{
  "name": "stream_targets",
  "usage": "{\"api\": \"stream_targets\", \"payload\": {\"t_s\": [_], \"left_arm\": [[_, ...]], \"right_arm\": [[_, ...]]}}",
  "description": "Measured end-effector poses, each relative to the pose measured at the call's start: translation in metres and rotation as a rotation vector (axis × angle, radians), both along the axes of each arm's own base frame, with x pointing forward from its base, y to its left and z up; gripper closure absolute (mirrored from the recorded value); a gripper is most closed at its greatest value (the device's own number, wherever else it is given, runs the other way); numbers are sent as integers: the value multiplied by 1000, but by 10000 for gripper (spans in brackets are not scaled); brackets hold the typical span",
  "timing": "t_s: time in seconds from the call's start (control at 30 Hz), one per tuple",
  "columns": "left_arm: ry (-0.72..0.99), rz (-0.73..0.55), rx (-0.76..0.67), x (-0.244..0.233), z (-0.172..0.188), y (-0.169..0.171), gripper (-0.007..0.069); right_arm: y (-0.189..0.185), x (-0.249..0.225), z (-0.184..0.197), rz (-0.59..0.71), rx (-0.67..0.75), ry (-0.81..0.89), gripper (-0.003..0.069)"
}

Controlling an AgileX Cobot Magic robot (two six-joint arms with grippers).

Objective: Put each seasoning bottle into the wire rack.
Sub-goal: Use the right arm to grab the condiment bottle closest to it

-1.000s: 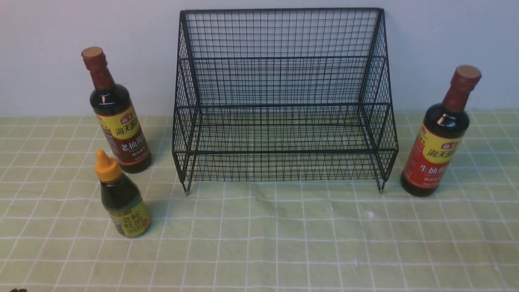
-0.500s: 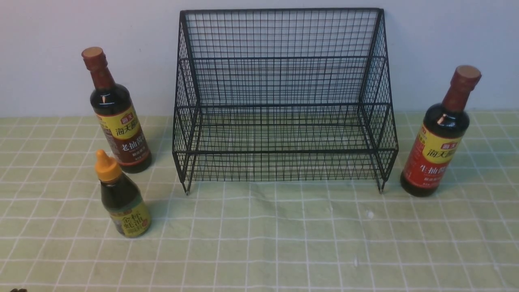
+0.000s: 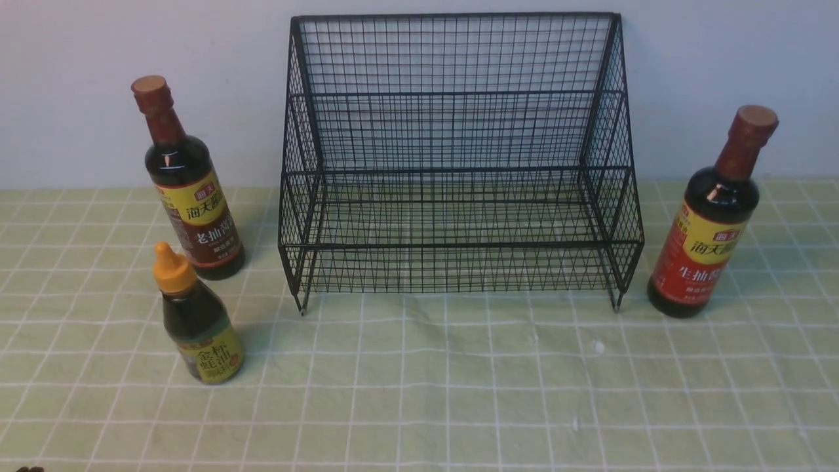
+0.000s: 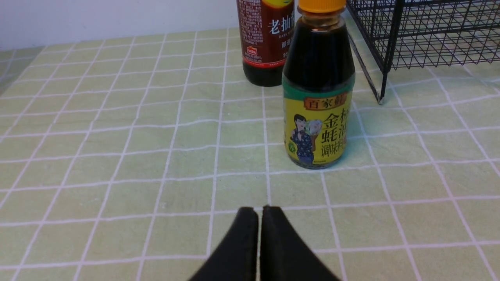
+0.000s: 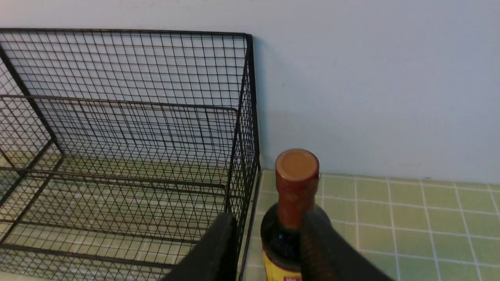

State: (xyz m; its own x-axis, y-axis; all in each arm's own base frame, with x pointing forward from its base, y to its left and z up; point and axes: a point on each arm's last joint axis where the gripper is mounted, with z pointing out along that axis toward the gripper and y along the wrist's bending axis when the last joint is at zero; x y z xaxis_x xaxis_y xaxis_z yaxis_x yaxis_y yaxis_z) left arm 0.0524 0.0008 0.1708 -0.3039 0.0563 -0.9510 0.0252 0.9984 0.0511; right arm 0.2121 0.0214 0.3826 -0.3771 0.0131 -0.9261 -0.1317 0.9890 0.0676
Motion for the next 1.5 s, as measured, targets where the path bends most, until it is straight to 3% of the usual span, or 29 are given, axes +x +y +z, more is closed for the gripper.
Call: {"api": "stream_targets", "payload": {"t_s": [0.1,0.23,0.47,0.87,0.93,1.0,1.03,1.1,1.37,1.5], "left_arm": [[0,0,0,0,0,0,631],[0,0,0,0,0,0,631],[0,0,0,0,0,0,631],[0,0,0,0,0,0,631],[0,0,0,0,0,0,631],[0,0,0,0,0,0,631],[0,0,0,0,0,0,631],[0,0,0,0,0,0,631],[0,0,0,0,0,0,631],[0,0,0,0,0,0,631]], "right_arm": [[1,36,-2,-8,-8,2,249],[2,65,-15,-24,-8,7,153],[2,106,-50,-50,-14,40,110],[3,133,-95,-47,-38,154,137],[3,134,-97,-45,-42,160,211],[3,134,-97,-42,-49,159,366],[3,134,-97,-38,-61,157,400],[3,133,-96,-35,-69,154,391],[3,114,-60,3,-127,122,390],[5,109,-1,10,-120,-8,390]]}}
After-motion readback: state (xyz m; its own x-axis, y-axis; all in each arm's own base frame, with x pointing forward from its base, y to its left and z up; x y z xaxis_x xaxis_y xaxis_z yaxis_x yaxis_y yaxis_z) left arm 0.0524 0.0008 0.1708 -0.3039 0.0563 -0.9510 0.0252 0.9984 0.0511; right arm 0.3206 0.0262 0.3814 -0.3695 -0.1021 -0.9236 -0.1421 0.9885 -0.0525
